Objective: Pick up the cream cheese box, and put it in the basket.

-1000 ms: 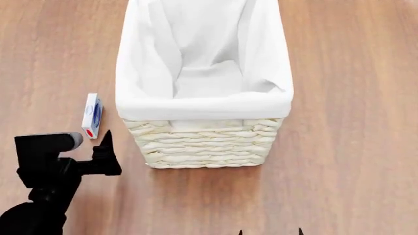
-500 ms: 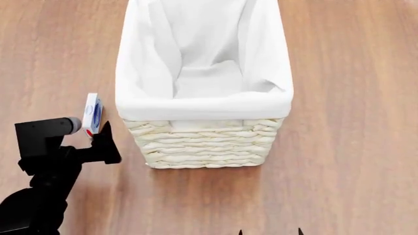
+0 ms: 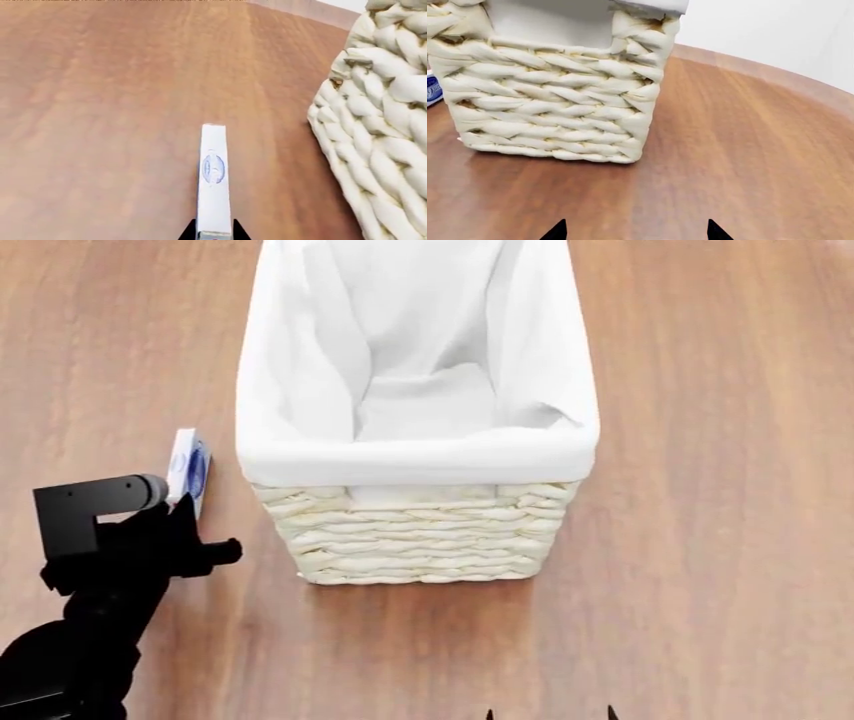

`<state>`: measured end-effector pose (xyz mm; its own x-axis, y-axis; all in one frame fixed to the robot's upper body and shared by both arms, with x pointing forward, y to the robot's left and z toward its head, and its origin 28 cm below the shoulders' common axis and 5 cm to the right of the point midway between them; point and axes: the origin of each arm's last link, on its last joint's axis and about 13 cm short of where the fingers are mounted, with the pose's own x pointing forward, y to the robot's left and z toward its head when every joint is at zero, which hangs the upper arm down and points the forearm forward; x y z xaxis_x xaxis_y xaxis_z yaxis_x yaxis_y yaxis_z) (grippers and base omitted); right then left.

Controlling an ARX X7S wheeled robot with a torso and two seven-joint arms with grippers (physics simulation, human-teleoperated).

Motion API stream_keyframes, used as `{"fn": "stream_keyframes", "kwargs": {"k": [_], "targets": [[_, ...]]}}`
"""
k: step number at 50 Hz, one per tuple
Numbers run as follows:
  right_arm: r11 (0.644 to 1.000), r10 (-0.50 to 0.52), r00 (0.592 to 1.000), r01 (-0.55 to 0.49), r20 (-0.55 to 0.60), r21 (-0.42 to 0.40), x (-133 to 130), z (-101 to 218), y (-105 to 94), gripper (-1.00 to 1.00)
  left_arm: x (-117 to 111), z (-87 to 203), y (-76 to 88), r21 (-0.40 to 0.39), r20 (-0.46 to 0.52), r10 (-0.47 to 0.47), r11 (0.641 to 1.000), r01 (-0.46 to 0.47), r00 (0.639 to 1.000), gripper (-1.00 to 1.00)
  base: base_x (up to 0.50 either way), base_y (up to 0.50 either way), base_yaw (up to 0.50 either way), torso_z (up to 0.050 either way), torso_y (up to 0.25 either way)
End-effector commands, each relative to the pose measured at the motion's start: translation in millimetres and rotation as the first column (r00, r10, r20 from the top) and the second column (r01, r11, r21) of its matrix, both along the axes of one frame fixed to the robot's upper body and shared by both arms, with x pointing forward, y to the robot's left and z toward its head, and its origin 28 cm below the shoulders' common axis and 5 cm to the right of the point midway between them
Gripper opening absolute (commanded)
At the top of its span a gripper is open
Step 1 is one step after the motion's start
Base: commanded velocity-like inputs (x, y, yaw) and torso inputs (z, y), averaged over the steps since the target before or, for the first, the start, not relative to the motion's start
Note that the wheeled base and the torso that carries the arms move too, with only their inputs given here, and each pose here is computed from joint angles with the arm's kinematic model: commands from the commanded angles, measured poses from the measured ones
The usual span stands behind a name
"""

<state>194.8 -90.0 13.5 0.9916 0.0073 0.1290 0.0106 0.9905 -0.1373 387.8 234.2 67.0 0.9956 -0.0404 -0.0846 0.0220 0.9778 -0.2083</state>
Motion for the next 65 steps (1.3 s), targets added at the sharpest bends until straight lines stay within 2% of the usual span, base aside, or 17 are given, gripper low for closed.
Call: {"fn": "stream_keyframes", "kwargs": {"k": [1,12,21,29,41,60,65], "targets": [[1.0,-0.001,1.0,0.001,-0.003,0.005,1.3,0.1,-1.0,1.0,-1.4,-2.7,1.7,0.012,-0.006,-0.013,1.0,0.013,1.0,-1.0,0.0,0.0,0.0,0.0,0.0],[1.0,-0.008,1.0,0.008,0.005,0.012,-0.9,3.4,-2.5,1.0,10.0,27.8,25.9,0.139,0.043,0.031,0.99,-0.036,0.999,-1.0,0.0,0.0,0.0,0.0,0.0],[1.0,-0.011,1.0,0.011,0.01,0.016,-2.3,5.4,-2.7,1.0,-7.1,64.1,29.9,0.248,0.1,0.025,0.967,-0.049,0.995,-1.0,0.0,0.0,0.0,0.0,0.0],[1.0,-0.011,1.0,0.011,0.007,0.015,-1.9,5.1,-2.5,1.0,-16.2,93.8,29.8,0.296,0.149,0.02,0.953,-0.063,0.989,-1.0,0.0,0.0,0.0,0.0,0.0],[1.0,-0.009,1.0,0.009,0.0,0.009,0.6,2.9,-1.5,1.0,-34.3,153.7,19.5,0.382,0.243,-0.023,0.921,-0.074,0.97,-1.0,0.0,0.0,0.0,0.0,0.0],[1.0,-0.006,1.0,0.006,-0.006,0.009,1.1,1.7,-1.6,1.0,-49.0,218.1,-4.3,0.539,0.273,-0.163,0.842,-0.01,0.948,-1.0,0.0,0.0,0.0,0.0,0.001],[1.0,-0.009,1.0,0.009,-0.005,0.013,1.0,2.8,-2.6,1.0,-49.8,234.7,-8.2,0.542,0.283,-0.18,0.84,-0.003,0.942,-1.0,0.0,0.0,0.0,0.0,0.0]]}}
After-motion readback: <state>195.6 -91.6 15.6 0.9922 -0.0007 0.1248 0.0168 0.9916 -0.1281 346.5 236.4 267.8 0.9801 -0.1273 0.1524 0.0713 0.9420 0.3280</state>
